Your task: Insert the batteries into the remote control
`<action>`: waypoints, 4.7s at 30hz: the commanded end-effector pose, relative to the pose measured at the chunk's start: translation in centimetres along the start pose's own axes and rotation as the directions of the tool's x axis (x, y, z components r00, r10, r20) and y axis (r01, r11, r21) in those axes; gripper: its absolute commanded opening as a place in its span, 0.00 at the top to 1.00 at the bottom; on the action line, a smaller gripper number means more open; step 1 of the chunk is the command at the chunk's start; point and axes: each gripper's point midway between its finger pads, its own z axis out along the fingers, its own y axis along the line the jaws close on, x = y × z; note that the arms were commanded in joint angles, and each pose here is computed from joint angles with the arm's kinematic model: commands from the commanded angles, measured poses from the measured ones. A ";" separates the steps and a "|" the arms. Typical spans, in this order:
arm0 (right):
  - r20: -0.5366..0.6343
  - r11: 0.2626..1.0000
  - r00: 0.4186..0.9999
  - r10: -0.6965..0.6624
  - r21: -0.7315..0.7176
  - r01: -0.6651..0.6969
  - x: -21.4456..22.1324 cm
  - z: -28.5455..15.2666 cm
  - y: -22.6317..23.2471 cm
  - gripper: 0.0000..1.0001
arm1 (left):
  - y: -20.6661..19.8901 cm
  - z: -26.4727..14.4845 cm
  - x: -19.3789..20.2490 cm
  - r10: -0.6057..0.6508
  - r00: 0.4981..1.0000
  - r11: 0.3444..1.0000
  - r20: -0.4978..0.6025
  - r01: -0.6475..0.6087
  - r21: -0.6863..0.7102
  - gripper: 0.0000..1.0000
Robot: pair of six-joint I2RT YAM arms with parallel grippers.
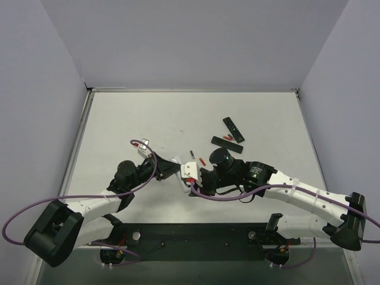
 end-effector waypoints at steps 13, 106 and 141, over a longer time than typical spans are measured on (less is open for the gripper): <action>0.011 0.987 0.987 -0.161 0.023 0.160 -0.5 0.7 -1.7 0.81 | -4.9 0.1 -0.1 0.059 0.997 0.991 -0.043 -0.053 0.124 1.00; 0.039 0.995 0.994 -0.099 -0.003 0.099 -1.3 1.5 -2.8 0.79 | -6.1 0.3 0.0 0.044 0.997 0.991 -0.068 -0.035 0.133 1.00; -0.074 0.985 0.995 0.069 0.160 -0.057 1.1 5.0 -6.2 1.00 | -6.4 -0.4 -1.1 0.136 0.990 0.986 0.035 -0.139 0.090 1.00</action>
